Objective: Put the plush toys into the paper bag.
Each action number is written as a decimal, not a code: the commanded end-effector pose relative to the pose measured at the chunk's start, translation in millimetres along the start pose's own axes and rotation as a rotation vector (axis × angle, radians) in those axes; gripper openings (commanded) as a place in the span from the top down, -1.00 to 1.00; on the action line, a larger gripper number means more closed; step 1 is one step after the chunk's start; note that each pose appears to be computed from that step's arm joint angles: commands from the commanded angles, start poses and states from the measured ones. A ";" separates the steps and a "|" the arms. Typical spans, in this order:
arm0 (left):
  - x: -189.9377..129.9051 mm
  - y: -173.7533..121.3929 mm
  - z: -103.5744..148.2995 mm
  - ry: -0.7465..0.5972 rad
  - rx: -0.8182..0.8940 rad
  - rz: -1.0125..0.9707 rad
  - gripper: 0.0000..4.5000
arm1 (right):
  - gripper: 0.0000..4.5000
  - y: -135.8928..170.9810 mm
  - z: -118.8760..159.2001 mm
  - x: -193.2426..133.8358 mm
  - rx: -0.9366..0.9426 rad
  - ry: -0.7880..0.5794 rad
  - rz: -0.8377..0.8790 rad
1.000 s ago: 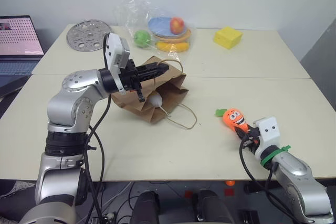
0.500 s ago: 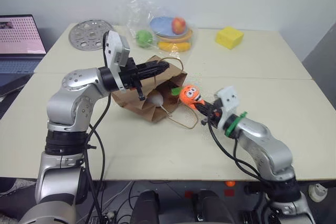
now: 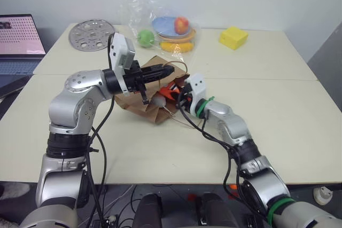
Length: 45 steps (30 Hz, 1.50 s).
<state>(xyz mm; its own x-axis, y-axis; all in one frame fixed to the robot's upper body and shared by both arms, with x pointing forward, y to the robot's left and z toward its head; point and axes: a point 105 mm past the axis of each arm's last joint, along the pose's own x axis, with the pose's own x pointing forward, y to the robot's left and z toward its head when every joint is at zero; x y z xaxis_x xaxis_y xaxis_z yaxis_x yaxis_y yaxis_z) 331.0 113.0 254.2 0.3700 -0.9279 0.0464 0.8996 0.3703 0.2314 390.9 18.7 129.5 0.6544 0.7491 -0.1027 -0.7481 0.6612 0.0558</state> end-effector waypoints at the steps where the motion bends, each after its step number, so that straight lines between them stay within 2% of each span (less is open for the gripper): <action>1: 0.5 -4.1 15.1 -0.028 0.045 -0.024 1.00 | 0.98 5.8 19.0 14.2 -0.025 -0.067 0.034; 6: 0.5 -6.3 14.8 -0.024 0.047 -0.028 1.00 | 0.98 -6.2 12.3 23.5 -0.014 -0.057 -0.033; 9: 0.2 -7.5 15.4 -0.024 0.047 -0.028 1.00 | 0.63 -13.4 7.8 19.6 0.006 -0.063 -0.044; 13: -1.4 -7.3 15.1 -0.021 0.047 -0.020 1.00 | 0.00 -18.9 11.4 3.8 -0.037 -0.078 -0.026; 16: -2.0 -7.2 14.3 -0.020 0.046 -0.013 1.00 | -0.52 -21.1 16.2 -24.5 -0.087 -0.075 -0.003; 19: -3.4 -5.8 13.3 -0.019 0.045 -0.002 1.00 | -0.99 -8.7 13.2 -53.9 -0.112 -0.025 0.063; 22: -2.7 -4.5 12.6 -0.020 0.046 0.004 1.00 | -0.99 8.1 7.4 -82.2 -0.123 0.037 0.137; 26: -1.3 -3.2 12.0 -0.024 0.042 0.006 1.00 | -0.99 33.1 -6.8 -100.8 -0.117 0.119 0.222; 31: 2.0 -5.1 11.8 -0.028 0.037 -0.006 1.00 | -0.99 38.9 -33.0 -75.3 -0.197 0.194 0.202; 34: 2.7 -5.7 12.4 -0.025 0.040 -0.011 1.00 | -0.99 31.1 -46.5 -65.9 -0.258 0.231 0.176; 36: 2.5 -5.6 12.4 -0.021 0.045 -0.010 1.00 | -0.83 24.7 -46.9 -64.6 -0.316 0.229 0.151; 38: 1.8 -6.0 12.8 -0.022 0.047 -0.008 1.00 | -0.58 22.8 -46.1 -67.5 -0.336 0.223 0.147; 43: -0.1 -6.4 13.3 -0.022 0.049 0.001 1.00 | 0.22 19.5 -46.1 -77.4 -0.331 0.224 0.139; 45: -0.2 -5.1 14.3 -0.023 0.051 0.005 1.00 | 0.64 15.6 -44.5 -80.6 -0.328 0.215 0.119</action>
<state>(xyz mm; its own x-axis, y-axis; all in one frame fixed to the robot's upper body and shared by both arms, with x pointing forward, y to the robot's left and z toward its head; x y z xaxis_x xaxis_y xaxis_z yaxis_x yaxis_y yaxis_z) 329.0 111.4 253.2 0.3825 -0.9230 0.0419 0.8947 0.3813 0.2326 319.7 -28.7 79.7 0.5235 0.7672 -0.3705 -0.8518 0.4811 -0.2074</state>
